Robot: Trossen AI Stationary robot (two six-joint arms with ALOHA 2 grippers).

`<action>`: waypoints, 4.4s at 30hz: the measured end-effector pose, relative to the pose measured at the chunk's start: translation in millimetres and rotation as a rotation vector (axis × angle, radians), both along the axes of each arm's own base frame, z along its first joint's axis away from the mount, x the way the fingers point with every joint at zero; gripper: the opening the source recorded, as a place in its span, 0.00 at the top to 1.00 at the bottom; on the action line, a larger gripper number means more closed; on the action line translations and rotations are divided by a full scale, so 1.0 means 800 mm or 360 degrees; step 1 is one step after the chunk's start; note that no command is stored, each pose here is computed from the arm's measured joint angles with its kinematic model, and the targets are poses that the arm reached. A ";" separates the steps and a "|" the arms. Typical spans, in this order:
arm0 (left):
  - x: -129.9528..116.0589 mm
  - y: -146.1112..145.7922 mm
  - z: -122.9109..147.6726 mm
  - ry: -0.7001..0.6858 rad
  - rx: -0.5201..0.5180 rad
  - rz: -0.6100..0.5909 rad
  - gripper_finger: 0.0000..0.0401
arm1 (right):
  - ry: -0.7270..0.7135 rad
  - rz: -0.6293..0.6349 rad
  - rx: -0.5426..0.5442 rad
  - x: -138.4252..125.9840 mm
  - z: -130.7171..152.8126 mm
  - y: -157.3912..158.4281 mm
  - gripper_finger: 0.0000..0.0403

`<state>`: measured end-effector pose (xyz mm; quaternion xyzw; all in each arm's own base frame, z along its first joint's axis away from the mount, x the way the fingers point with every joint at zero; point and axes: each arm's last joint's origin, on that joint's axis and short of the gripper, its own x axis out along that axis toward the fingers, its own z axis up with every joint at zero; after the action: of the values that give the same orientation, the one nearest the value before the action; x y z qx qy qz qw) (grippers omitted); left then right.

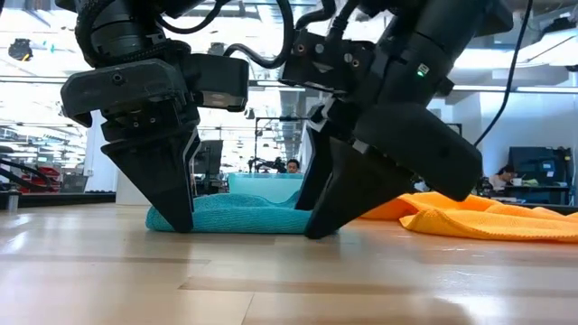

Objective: Roll microfiber towels into tight, uniform cylinder then place into a basket
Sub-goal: Roll the blue microfiber cloth

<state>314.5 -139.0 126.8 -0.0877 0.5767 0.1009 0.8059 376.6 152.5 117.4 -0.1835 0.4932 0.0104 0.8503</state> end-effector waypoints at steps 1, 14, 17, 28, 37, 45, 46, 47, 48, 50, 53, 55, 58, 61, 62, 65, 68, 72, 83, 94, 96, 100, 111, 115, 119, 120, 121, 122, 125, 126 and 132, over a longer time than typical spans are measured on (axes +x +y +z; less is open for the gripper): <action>0.000 0.000 0.000 0.0000 0.0000 0.0000 0.69 | 0.0002 -0.0016 0.0018 0.000 0.000 -0.001 0.42; 0.005 -0.008 0.014 0.0038 0.0084 -0.0157 0.69 | 0.0005 -0.0154 0.0031 0.001 -0.008 -0.007 0.82; 0.002 -0.018 0.020 0.0056 0.0143 -0.0236 0.69 | 0.0004 -0.0185 0.0030 0.001 -0.008 -0.009 0.93; -0.024 -0.051 0.037 0.0089 0.0532 -0.0400 0.69 | 0.0014 -0.0193 0.0125 -0.003 -0.001 -0.005 0.93; -0.037 -0.087 0.040 -0.0229 0.0833 -0.0511 0.69 | 0.0020 -0.0235 0.0343 -0.006 0.012 0.001 0.94; -0.043 -0.092 0.015 -0.0383 0.0878 -0.0675 0.69 | 0.0007 -0.0235 0.0387 -0.005 0.014 0.003 0.96; -0.043 -0.088 0.012 -0.0372 0.0893 -0.0662 0.69 | 0.0005 -0.0234 0.0388 -0.005 0.014 0.003 0.96; -0.043 -0.084 0.010 -0.0359 0.0900 -0.0641 0.69 | 0.0004 -0.0234 0.0388 -0.005 0.014 0.003 0.96; -0.043 -0.080 0.007 -0.0352 0.0895 -0.0619 0.69 | 0.0002 -0.0234 0.0389 -0.005 0.014 0.003 0.96; -0.042 -0.072 0.001 -0.0334 0.0853 -0.0589 0.69 | 0.0000 -0.0236 0.0390 -0.004 0.015 0.002 0.94; -0.040 -0.061 -0.009 -0.0327 0.0794 -0.0568 0.69 | -0.0003 -0.0237 0.0391 -0.004 0.015 0.002 0.93; -0.040 -0.054 -0.015 -0.0321 0.0773 -0.0552 0.69 | -0.0005 -0.0237 0.0390 -0.004 0.015 0.002 0.94; -0.040 -0.046 -0.019 -0.0340 0.0746 -0.0496 0.69 | 0.0005 -0.0227 0.0410 -0.004 0.016 0.003 0.96; -0.040 -0.038 -0.022 -0.0336 0.0688 -0.0383 0.69 | 0.0007 -0.0221 0.0417 -0.004 0.016 0.003 0.95; -0.039 -0.036 -0.022 -0.0328 0.0652 -0.0352 0.70 | 0.0009 -0.0208 0.0410 -0.004 0.016 0.003 0.95; -0.035 -0.032 -0.022 -0.0295 0.0538 -0.0312 0.74 | 0.0027 -0.0140 0.0406 -0.005 0.016 0.005 0.93; -0.031 -0.033 -0.019 -0.0281 0.0469 -0.0298 0.82 | 0.0037 -0.0097 0.0437 -0.005 0.017 0.010 0.94; -0.025 -0.038 -0.011 -0.0268 0.0391 -0.0254 0.96 | 0.0040 -0.0033 0.0452 -0.006 0.018 0.014 0.95; -0.015 -0.061 0.024 0.0019 -0.0094 -0.0065 0.97 | 0.0009 0.0290 0.0607 -0.006 0.027 0.043 0.95; -0.010 -0.062 0.051 0.0259 -0.0346 0.0162 0.96 | -0.0039 0.0295 0.0635 -0.002 0.042 0.054 0.94; -0.008 -0.057 0.056 0.0310 -0.0347 0.0183 0.96 | -0.0042 0.0290 0.0635 -0.001 0.042 0.053 0.95; -0.003 -0.054 0.067 0.0356 -0.0381 0.0195 0.96 | -0.0037 0.0276 0.0711 -0.001 0.043 0.055 0.94; 0.006 -0.010 0.052 0.0478 -0.0494 0.0317 0.96 | -0.0009 0.0097 0.0855 0.001 0.039 0.054 0.94; 0.008 0.013 0.037 0.0491 -0.0524 0.0378 0.96 | 0.0008 0.0020 0.0882 0.001 0.037 0.052 0.95; 0.011 0.028 0.027 0.0479 -0.0580 0.0385 0.96 | 0.0023 -0.0019 0.0898 0.002 0.036 0.048 0.95; 0.011 0.031 0.026 0.0475 -0.0586 0.0389 0.96 | 0.0026 -0.0041 0.0913 0.003 0.036 0.048 0.95; 0.011 0.034 0.023 0.0473 -0.0596 0.0397 0.96 | 0.0030 -0.0070 0.0928 0.003 0.036 0.047 0.95; 0.011 0.036 0.022 0.0477 -0.0605 0.0407 0.96 | 0.0036 -0.0095 0.0937 0.003 0.036 0.047 0.94; 0.011 0.045 0.017 0.0480 -0.0609 0.0441 0.96 | 0.0069 -0.0154 0.0914 0.001 0.033 0.043 0.95; 0.011 0.047 0.015 0.0472 -0.0614 0.0450 0.96 | 0.0081 -0.0176 0.0911 0.001 0.033 0.042 0.95; 0.010 0.052 0.006 0.0439 -0.0703 0.0487 0.96 | 0.0107 -0.0225 0.0904 -0.001 0.028 0.035 0.90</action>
<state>322.8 -97.4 131.3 -0.3322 0.6688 0.1042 0.6569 376.1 180.4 139.6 0.0971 0.5099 0.0950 0.8495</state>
